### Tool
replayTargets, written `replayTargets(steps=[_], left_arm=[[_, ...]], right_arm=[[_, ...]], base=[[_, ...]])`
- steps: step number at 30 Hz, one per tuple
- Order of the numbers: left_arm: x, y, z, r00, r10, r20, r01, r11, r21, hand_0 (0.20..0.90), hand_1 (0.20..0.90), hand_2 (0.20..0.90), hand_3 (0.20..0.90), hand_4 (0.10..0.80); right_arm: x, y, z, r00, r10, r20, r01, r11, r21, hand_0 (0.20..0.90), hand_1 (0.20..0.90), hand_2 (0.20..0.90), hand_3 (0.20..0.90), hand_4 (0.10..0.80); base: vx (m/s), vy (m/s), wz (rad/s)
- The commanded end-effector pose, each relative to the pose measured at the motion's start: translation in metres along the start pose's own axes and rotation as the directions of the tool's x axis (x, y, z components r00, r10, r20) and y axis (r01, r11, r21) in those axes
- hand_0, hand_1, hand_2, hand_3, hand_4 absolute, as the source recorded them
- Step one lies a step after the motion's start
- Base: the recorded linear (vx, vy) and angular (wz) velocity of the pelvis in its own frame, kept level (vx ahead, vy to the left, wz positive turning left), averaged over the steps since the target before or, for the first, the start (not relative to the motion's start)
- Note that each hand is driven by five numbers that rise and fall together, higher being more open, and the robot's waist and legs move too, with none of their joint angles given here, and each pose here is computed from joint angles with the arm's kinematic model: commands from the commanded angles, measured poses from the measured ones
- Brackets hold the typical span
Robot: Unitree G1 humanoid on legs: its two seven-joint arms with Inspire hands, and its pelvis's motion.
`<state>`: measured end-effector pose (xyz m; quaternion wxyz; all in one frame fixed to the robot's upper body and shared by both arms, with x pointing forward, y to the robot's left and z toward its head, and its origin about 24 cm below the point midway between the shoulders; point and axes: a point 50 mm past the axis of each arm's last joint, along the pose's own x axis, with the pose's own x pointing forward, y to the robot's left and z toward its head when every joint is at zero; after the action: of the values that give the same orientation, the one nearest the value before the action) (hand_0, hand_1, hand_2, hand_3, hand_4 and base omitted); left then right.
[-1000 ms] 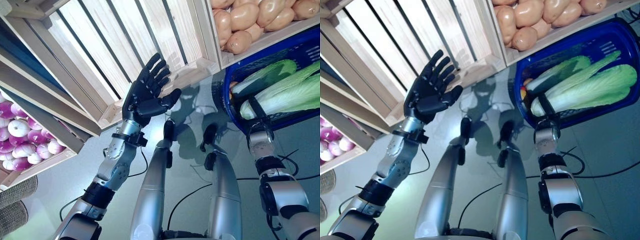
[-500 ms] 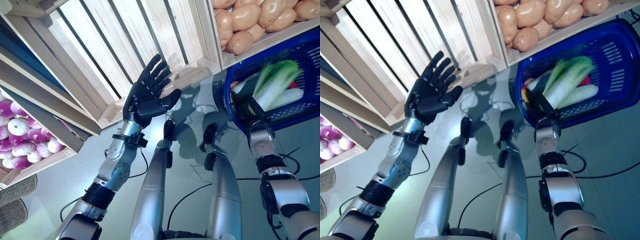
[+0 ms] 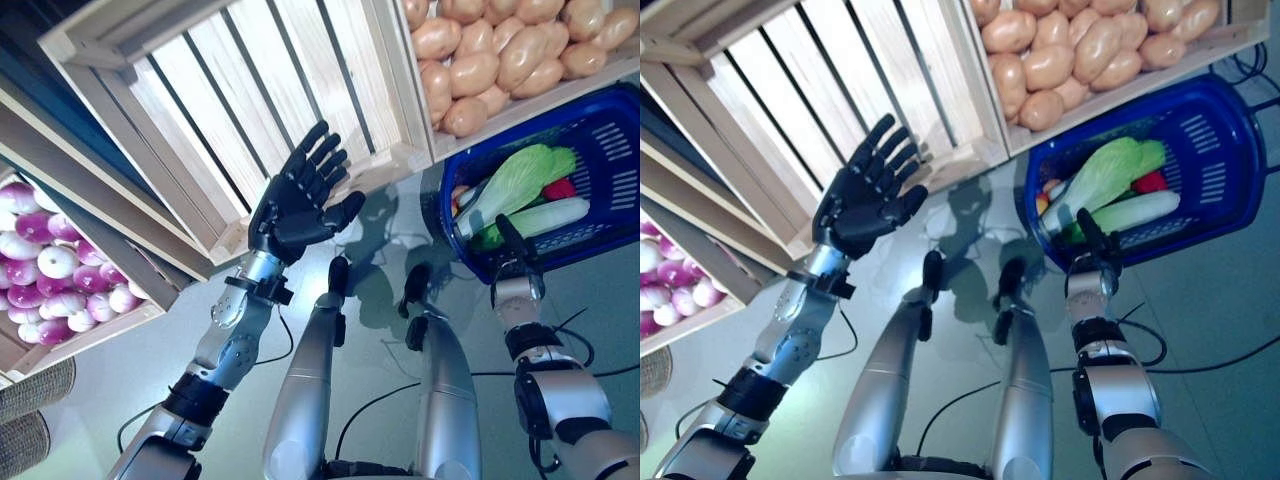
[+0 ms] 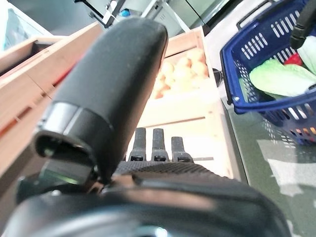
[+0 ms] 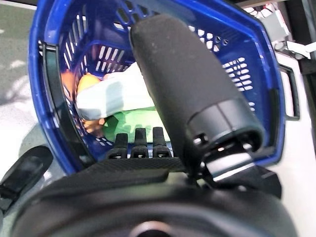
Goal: Put vegetables into the basket
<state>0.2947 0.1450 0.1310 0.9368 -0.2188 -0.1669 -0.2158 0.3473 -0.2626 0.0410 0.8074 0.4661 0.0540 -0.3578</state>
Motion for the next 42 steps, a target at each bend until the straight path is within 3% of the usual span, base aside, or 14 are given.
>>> replayTargets(steps=[1, 6, 11, 12, 18, 21, 23, 25, 28, 32, 36, 37, 42], left_arm=[[0.010, -0.028, 0.044, 0.953, -0.178, 0.246, 0.181, 0.984, 0.011, 0.900, 0.900, 0.900, 0.900, 0.800], [0.000, -0.015, 0.027, 0.983, -0.145, 0.115, 0.142, 0.989, 0.039, 0.900, 0.900, 0.900, 0.900, 0.800], [-0.026, -0.003, 0.003, 0.990, -0.137, -0.024, 0.137, 0.990, 0.023, 0.900, 0.900, 0.900, 0.900, 0.800], [-0.037, 0.001, -0.005, 0.988, -0.133, -0.077, 0.136, 0.990, 0.030, 0.900, 0.900, 0.900, 0.900, 0.800], [-0.069, 0.010, -0.041, 0.945, -0.125, -0.301, 0.142, 0.989, 0.035, 0.900, 0.900, 0.900, 0.900, 0.800], [-0.088, 0.018, -0.059, 0.896, -0.105, -0.431, 0.143, 0.988, 0.056, 0.900, 0.900, 0.900, 0.900, 0.800], [-0.102, 0.021, -0.072, 0.847, -0.135, -0.514, 0.158, 0.988, -0.001, 0.900, 0.900, 0.900, 0.900, 0.800], [-0.124, 0.019, -0.095, 0.750, -0.209, -0.628, 0.193, 0.977, -0.096, 0.900, 0.900, 0.900, 0.900, 0.800], [-0.135, 0.023, -0.104, 0.683, -0.202, -0.702, 0.241, 0.969, -0.043, 0.900, 0.900, 0.900, 0.900, 0.800], [-0.150, 0.032, -0.118, 0.575, -0.184, -0.797, 0.273, 0.962, -0.025, 0.900, 0.900, 0.900, 0.900, 0.800], [-0.168, 0.032, -0.133, 0.384, -0.222, -0.896, 0.368, 0.927, -0.072, 0.900, 0.900, 0.900, 0.900, 0.800], [-0.172, 0.034, -0.139, 0.321, -0.191, -0.927, 0.401, 0.915, -0.049, 0.900, 0.900, 0.900, 0.900, 0.800], [-0.195, 0.049, -0.155, 0.188, -0.032, -0.982, 0.366, 0.930, 0.039, 0.900, 0.900, 0.900, 0.900, 0.800]], right_arm=[[-0.001, 0.013, 0.035, 0.980, 0.099, 0.173, -0.115, 0.990, 0.081, 0.900, 0.900, 0.900, 0.900, 0.800], [-0.011, -0.013, 0.017, 0.975, 0.118, 0.188, -0.112, 0.993, -0.047, 0.900, 0.900, 0.900, 0.900, 0.800], [-0.029, -0.050, 0.000, 0.962, 0.222, 0.161, -0.166, 0.939, -0.303, 0.900, 0.900, 0.900, 0.900, 0.800], [-0.036, -0.067, -0.003, 0.960, 0.243, 0.142, -0.178, 0.915, -0.363, 0.900, 0.900, 0.900, 0.900, 0.800], [-0.059, -0.094, -0.022, 0.946, 0.325, 0.011, -0.274, 0.815, -0.510, 0.900, 0.900, 0.900, 0.900, 0.800], [-0.070, -0.103, -0.033, 0.923, 0.367, -0.117, -0.352, 0.680, -0.643, 0.900, 0.900, 0.900, 0.900, 0.800], [-0.075, -0.110, -0.039, 0.908, 0.372, -0.193, -0.396, 0.612, -0.685, 0.900, 0.900, 0.900, 0.900, 0.800], [-0.084, -0.118, -0.054, 0.838, 0.380, -0.391, -0.528, 0.388, -0.755, 0.900, 0.900, 0.900, 0.900, 0.800], [-0.089, -0.128, -0.063, 0.792, 0.334, -0.511, -0.602, 0.287, -0.746, 0.900, 0.900, 0.900, 0.900, 0.800], [-0.089, -0.153, -0.070, 0.775, 0.209, -0.596, -0.631, 0.228, -0.741, 0.900, 0.900, 0.900, 0.900, 0.800], [-0.093, -0.179, -0.077, 0.739, 0.063, -0.671, -0.673, 0.104, -0.732, 0.900, 0.900, 0.900, 0.900, 0.800], [-0.094, -0.191, -0.080, 0.722, -0.018, -0.691, -0.687, 0.096, -0.720, 0.900, 0.900, 0.900, 0.900, 0.800], [-0.096, -0.222, -0.083, 0.708, -0.193, -0.680, -0.680, 0.076, -0.730, 0.900, 0.900, 0.900, 0.900, 0.800]], base=[[0.035, 0.100, -0.10], [0.088, 0.122, -0.11], [0.144, 0.126, -0.09], [0.165, 0.109, -0.13], [0.190, 0.097, -0.09], [0.174, 0.112, -0.18], [0.117, 0.084, -0.14], [0.094, 0.090, -0.06], [0.035, 0.044, -0.08], [0.020, 0.012, -0.01], [0.006, 0.007, -0.10], [-0.001, 0.004, -0.12], [0.024, 0.003, -0.12]])
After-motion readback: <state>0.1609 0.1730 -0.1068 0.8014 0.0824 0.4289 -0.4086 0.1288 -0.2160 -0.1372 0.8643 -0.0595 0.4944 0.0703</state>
